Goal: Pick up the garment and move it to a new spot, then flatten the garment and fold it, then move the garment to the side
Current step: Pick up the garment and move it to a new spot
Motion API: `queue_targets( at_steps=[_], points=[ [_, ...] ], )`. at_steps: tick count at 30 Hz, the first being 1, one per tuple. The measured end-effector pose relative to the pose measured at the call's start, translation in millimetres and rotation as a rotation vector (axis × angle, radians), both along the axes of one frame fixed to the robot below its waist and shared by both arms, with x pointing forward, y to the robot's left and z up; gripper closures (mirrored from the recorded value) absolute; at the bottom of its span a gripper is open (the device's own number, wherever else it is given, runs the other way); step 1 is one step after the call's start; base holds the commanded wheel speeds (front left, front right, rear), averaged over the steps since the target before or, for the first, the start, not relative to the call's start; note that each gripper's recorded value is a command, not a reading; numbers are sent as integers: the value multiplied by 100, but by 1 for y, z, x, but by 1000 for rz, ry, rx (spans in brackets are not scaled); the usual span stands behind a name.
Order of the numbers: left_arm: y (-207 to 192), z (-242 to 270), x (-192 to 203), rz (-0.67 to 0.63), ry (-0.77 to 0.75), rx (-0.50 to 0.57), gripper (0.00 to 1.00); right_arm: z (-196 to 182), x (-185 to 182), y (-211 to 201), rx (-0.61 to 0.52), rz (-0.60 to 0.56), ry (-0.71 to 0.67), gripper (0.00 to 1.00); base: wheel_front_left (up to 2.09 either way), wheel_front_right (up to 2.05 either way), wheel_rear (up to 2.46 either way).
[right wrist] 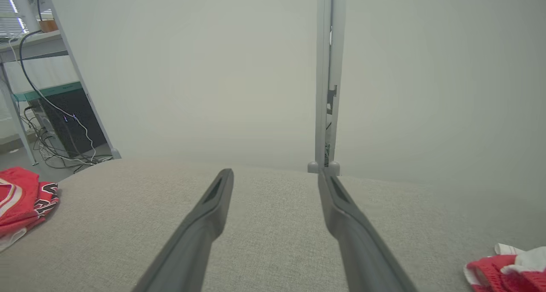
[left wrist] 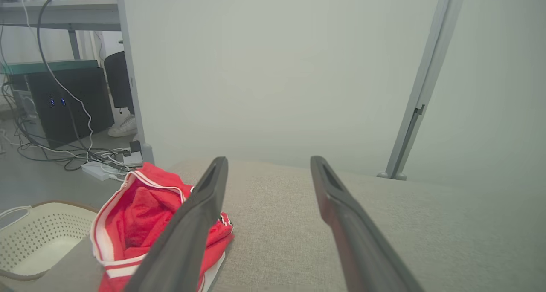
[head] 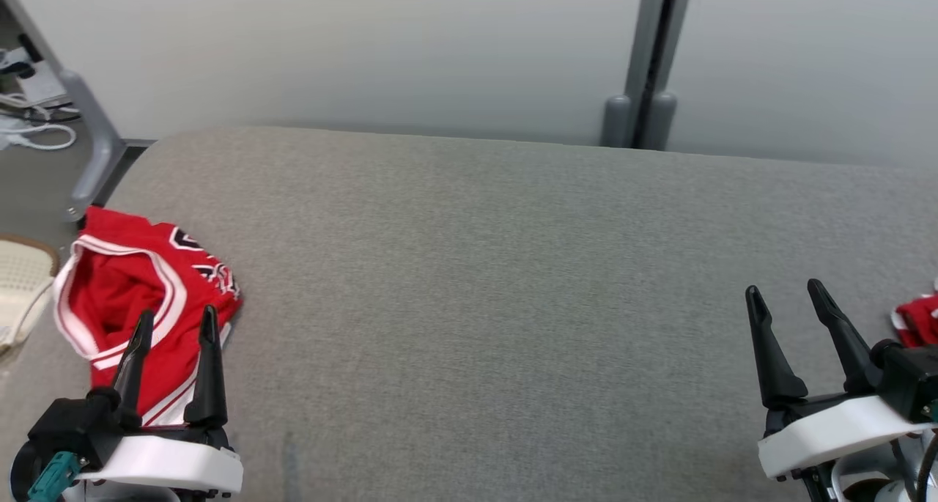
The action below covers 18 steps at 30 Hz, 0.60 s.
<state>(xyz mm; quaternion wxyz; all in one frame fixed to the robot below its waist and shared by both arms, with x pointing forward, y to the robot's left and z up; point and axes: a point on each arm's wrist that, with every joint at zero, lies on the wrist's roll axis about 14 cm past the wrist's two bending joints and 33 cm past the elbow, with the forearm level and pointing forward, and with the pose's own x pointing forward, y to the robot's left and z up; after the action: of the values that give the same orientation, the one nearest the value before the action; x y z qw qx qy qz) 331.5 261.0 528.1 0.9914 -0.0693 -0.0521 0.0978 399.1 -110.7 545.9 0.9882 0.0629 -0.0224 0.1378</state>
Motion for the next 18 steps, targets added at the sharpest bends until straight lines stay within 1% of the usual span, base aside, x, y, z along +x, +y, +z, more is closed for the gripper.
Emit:
queue_targets(
  at_steps=[4,11,18],
  points=[
    [17,6,-15,50,-26,-12,0,5,8,29,3,81,-11,0,0,0,0],
    [52,7,-49,182,-37,-16,0,7,13,80,12,220,-11,0,0,0,0],
    [70,7,-68,254,-32,-7,0,5,16,105,17,286,-7,0,0,0,0]
  ],
)
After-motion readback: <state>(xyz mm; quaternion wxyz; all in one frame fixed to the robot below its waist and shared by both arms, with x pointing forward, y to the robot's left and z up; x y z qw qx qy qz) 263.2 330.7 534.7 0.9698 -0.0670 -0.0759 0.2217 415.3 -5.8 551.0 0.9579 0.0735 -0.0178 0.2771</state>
